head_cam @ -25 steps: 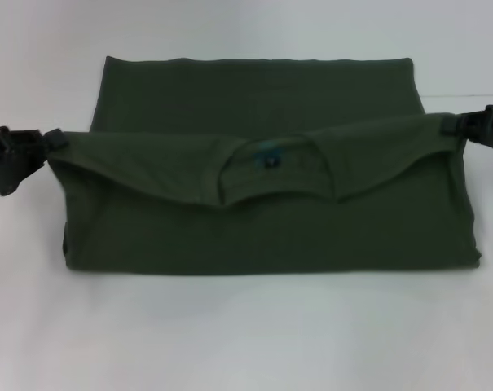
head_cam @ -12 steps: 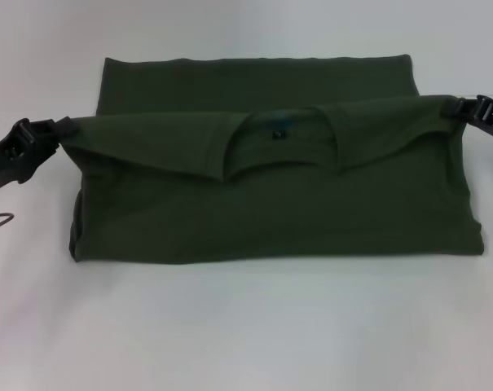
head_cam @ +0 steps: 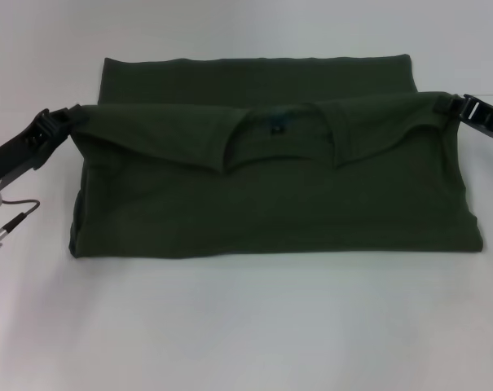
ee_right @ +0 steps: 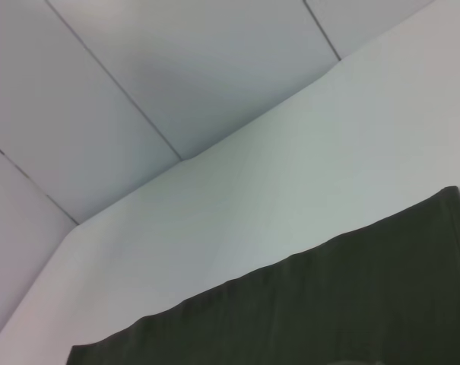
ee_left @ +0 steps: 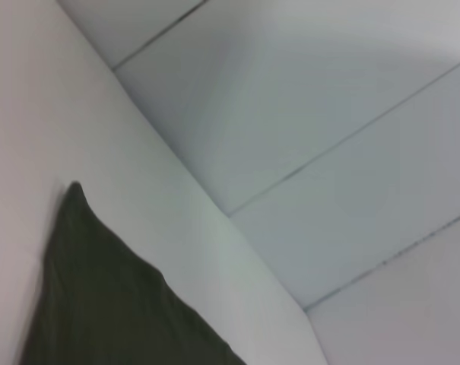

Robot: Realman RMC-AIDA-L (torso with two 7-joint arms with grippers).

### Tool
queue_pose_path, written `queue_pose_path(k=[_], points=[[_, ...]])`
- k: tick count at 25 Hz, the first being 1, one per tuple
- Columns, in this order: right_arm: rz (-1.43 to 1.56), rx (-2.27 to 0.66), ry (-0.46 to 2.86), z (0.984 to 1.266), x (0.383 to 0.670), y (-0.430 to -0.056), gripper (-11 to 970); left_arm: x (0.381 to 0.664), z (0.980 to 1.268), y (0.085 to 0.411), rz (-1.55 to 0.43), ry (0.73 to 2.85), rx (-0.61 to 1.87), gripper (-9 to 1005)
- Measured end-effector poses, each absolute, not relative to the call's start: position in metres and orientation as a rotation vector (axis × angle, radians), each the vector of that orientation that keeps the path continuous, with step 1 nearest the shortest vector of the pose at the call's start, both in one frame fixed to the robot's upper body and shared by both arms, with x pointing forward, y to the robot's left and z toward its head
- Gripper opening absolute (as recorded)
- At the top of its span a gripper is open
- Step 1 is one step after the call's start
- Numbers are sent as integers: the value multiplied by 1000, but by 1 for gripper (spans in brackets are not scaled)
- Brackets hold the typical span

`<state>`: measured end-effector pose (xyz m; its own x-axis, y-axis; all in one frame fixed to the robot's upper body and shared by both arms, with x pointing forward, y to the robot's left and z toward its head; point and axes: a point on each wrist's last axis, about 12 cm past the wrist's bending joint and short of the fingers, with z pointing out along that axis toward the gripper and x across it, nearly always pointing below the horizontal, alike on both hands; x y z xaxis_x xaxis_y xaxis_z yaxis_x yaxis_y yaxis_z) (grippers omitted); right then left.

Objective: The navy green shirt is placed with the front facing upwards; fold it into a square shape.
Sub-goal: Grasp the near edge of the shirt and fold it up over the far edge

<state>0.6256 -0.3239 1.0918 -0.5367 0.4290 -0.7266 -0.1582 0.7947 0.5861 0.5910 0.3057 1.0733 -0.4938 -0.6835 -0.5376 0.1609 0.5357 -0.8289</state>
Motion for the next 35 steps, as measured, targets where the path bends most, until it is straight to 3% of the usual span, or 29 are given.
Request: queue_pose_path(k=[14,34,35], points=[[679,239,1982,1079,630,-312,57,608,1065,274,-962,1809,-391,55],[681,249,1966,1075,630,-306,60,610,1061,269,-934,1809,-405,66],[682,250,1966,1074,629,-307,122,610,1061,269,-931,1805,-405,66]])
